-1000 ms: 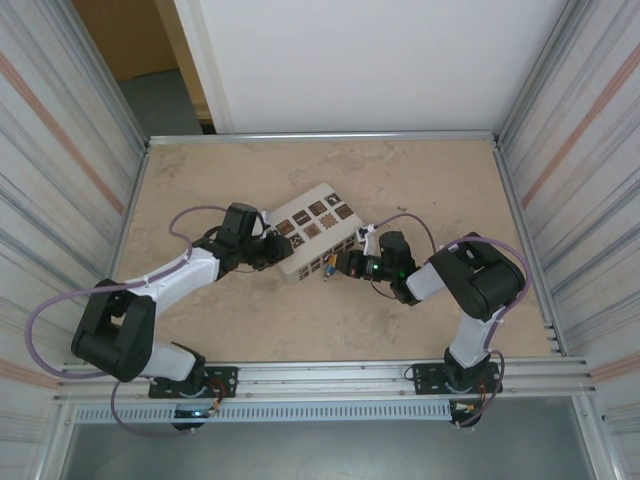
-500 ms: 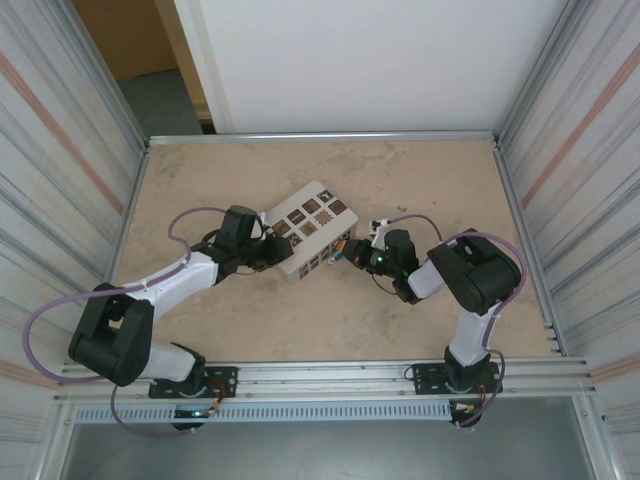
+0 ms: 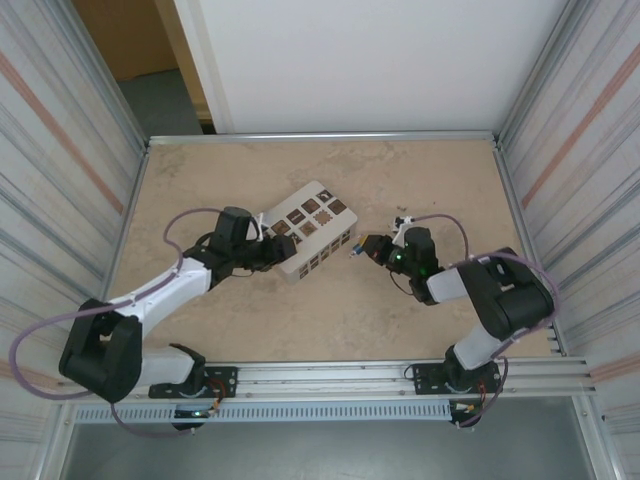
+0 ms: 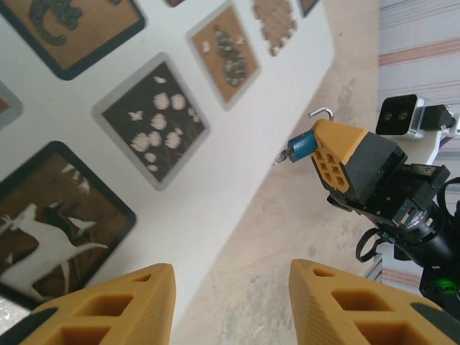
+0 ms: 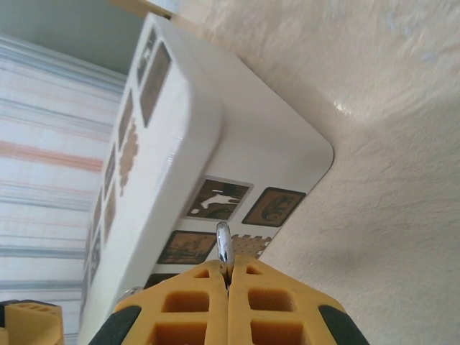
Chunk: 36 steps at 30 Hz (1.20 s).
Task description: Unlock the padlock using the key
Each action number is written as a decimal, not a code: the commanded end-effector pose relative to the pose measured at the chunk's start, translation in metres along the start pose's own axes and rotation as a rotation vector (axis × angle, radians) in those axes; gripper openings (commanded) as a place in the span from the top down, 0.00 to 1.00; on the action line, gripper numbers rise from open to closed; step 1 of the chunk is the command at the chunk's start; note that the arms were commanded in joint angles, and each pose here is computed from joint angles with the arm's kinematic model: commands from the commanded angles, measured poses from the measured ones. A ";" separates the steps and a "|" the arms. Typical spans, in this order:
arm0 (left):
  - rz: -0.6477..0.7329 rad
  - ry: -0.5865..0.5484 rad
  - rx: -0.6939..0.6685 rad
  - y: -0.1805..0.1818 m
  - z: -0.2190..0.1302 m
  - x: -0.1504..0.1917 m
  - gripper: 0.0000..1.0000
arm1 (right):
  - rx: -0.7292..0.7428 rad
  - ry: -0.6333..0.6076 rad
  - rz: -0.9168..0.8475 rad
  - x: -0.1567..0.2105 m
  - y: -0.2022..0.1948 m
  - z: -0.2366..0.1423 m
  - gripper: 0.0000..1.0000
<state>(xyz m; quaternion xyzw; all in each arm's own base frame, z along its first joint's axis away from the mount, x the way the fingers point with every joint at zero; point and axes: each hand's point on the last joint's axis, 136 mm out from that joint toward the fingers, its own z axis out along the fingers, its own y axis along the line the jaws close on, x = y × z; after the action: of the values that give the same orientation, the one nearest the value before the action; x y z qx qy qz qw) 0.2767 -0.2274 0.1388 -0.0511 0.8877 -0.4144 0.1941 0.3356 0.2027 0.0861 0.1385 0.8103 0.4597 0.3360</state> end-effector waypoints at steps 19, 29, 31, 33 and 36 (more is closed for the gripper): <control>0.094 -0.250 -0.249 0.047 -0.092 0.023 0.33 | 0.263 0.392 -0.289 0.056 0.011 -0.098 1.00; 0.052 -0.293 -0.305 0.073 -0.104 0.035 0.29 | 0.302 0.629 -0.259 0.113 -0.016 -0.091 1.00; 0.051 -0.293 -0.312 0.074 -0.105 0.035 0.30 | 0.309 0.652 -0.267 0.119 -0.019 -0.086 1.00; 0.051 -0.291 -0.315 0.075 -0.105 0.035 0.29 | 0.316 0.674 -0.273 0.123 -0.022 -0.082 1.00; 0.048 -0.286 -0.320 0.076 -0.104 0.035 0.29 | 0.316 0.693 -0.271 0.127 -0.024 -0.077 1.00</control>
<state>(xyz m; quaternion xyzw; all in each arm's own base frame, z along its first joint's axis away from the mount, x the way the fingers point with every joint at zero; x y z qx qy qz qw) 0.2112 -0.1186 0.1381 -0.1120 0.9012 -0.2689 0.3210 0.1884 0.1976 0.0350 -0.0614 0.9532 0.2878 0.0700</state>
